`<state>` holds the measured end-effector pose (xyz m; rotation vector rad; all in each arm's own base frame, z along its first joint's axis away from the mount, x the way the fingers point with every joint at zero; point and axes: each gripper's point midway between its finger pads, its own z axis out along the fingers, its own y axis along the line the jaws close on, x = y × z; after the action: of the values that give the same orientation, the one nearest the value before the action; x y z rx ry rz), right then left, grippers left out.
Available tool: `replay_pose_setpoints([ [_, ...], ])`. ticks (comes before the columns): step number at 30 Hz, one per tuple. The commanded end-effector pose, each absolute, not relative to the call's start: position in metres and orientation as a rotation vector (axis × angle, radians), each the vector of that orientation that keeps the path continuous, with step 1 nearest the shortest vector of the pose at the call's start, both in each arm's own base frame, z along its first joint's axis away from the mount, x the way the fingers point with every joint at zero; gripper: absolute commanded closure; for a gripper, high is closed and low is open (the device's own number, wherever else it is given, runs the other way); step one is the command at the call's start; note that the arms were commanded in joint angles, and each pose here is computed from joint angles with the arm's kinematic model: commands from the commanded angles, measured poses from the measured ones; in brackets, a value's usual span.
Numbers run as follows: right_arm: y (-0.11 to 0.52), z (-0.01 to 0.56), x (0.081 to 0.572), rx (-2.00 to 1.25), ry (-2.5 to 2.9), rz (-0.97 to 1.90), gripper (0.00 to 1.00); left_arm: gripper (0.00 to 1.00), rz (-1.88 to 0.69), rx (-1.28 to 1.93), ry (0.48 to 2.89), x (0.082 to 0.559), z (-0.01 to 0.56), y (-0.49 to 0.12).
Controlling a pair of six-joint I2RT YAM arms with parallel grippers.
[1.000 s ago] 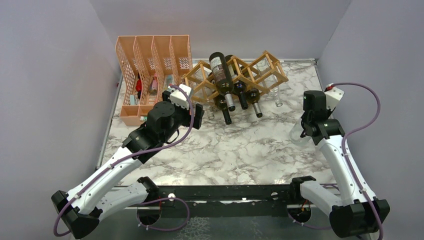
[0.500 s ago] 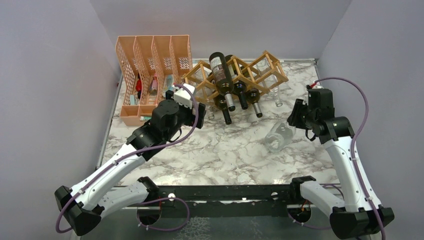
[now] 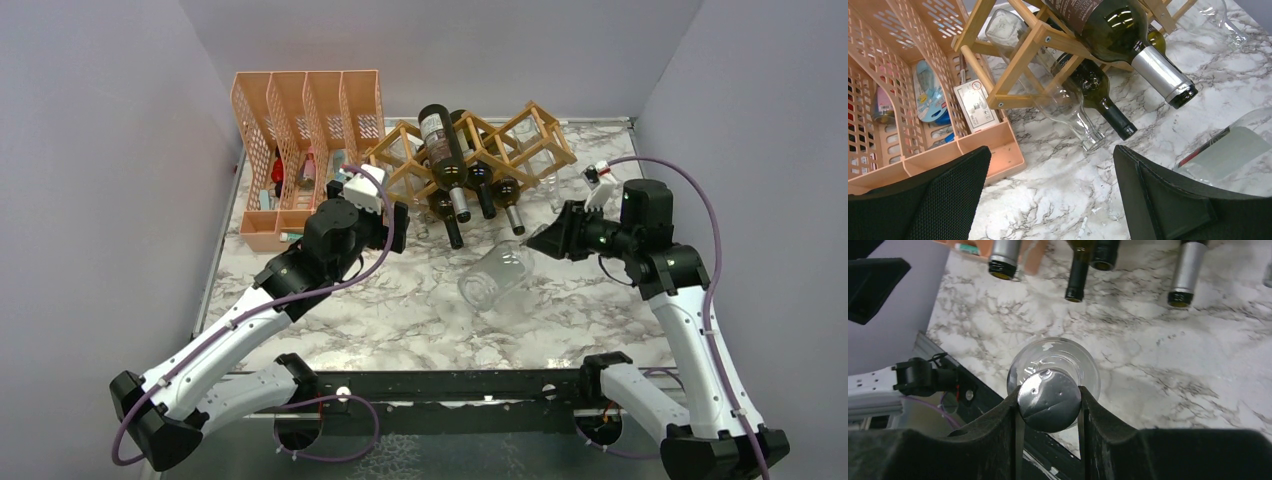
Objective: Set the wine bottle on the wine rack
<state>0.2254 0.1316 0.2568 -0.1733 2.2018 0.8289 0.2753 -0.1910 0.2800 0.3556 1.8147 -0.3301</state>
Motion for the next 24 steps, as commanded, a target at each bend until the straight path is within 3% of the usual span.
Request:
replay_pose_setpoints([
  [1,0.172,0.329,0.219,-0.383,1.871,1.098,0.99,0.01,-0.358,0.261,1.746,0.277,0.311,-0.185],
  [24,0.357,0.315,0.22,-0.543,1.772,1.16,0.99,0.01,-0.321,0.207,1.752,0.271,0.311,-0.168],
])
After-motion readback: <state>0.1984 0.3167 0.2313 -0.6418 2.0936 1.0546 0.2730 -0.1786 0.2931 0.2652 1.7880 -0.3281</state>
